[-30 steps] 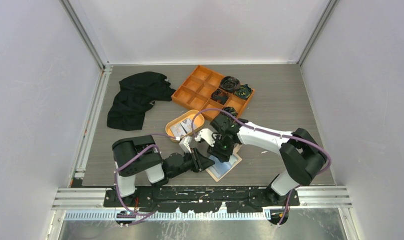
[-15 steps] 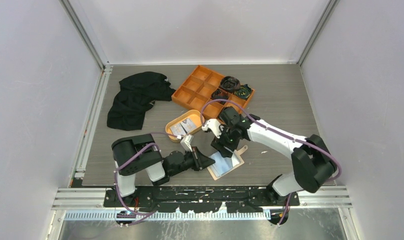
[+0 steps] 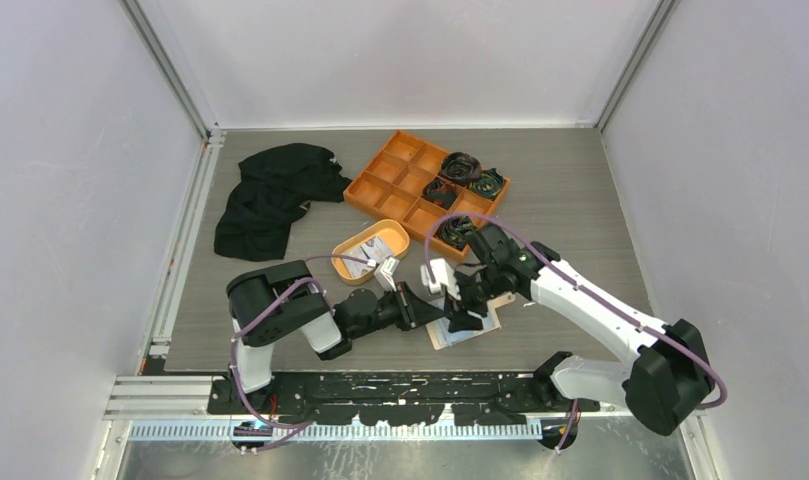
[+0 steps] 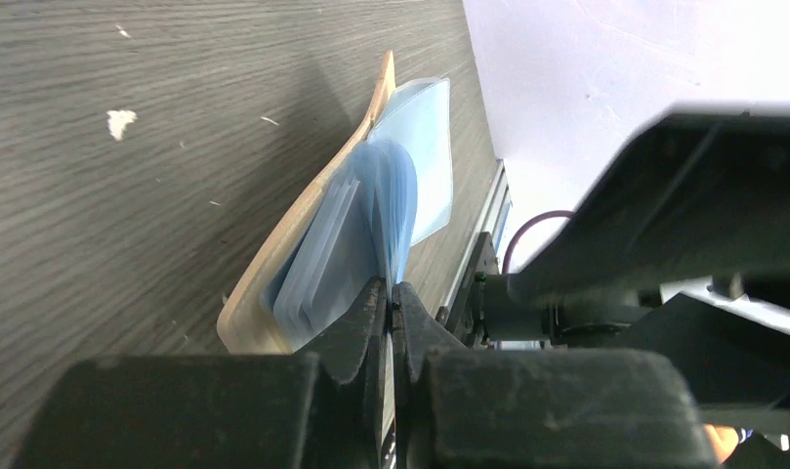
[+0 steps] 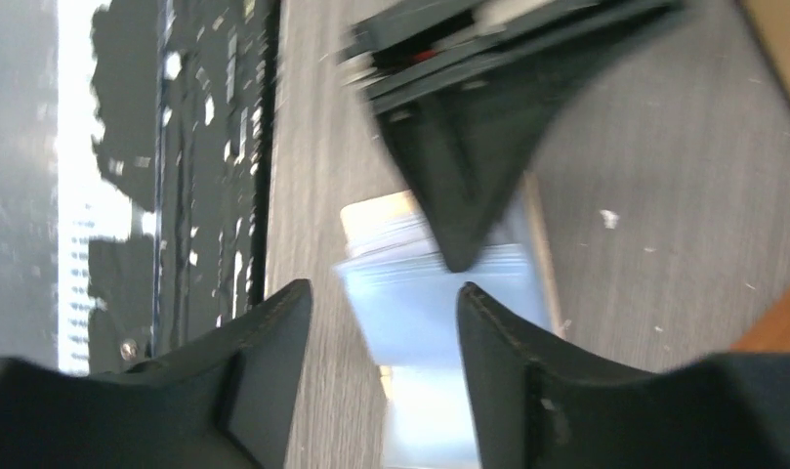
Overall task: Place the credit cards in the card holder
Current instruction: Insert the credit card into the card holder.
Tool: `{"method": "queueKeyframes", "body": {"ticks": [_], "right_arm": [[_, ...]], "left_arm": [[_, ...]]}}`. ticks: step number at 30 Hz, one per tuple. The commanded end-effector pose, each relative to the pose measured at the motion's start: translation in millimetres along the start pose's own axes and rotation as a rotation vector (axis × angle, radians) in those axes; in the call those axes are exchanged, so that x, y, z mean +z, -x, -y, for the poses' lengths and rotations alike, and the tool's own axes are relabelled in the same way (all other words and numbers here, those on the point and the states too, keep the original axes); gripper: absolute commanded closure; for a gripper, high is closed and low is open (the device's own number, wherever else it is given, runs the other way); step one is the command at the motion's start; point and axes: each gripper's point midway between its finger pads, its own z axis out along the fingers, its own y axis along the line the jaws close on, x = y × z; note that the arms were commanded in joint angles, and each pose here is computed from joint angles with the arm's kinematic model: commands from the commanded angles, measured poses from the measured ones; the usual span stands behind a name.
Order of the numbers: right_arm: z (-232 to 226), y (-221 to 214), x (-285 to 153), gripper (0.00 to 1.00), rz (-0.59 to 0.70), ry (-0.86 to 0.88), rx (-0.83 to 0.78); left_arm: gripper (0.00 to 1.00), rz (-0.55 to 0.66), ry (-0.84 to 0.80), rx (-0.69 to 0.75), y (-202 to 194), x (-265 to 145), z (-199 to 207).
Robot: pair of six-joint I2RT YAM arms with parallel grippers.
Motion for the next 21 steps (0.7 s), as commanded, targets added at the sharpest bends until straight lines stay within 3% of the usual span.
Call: {"method": "queueKeyframes", "body": {"ticks": [1, 4, 11, 21], "right_arm": [[-32, -20, 3, 0.45, 0.023, 0.133, -0.266], [-19, -30, 7, 0.53, -0.024, 0.083, -0.286], [-1, -33, 29, 0.59, -0.104, -0.004, -0.35], [9, -39, 46, 0.79, -0.205, -0.013, -0.336]], "left_arm": [[0.95, -0.006, -0.043, -0.041, 6, 8, 8], [0.95, -0.012, -0.041, -0.05, 6, 10, 6], [0.95, -0.027, -0.044, -0.053, 3, 14, 3], [0.94, -0.036, -0.05, -0.052, 1, 14, 4]]}}
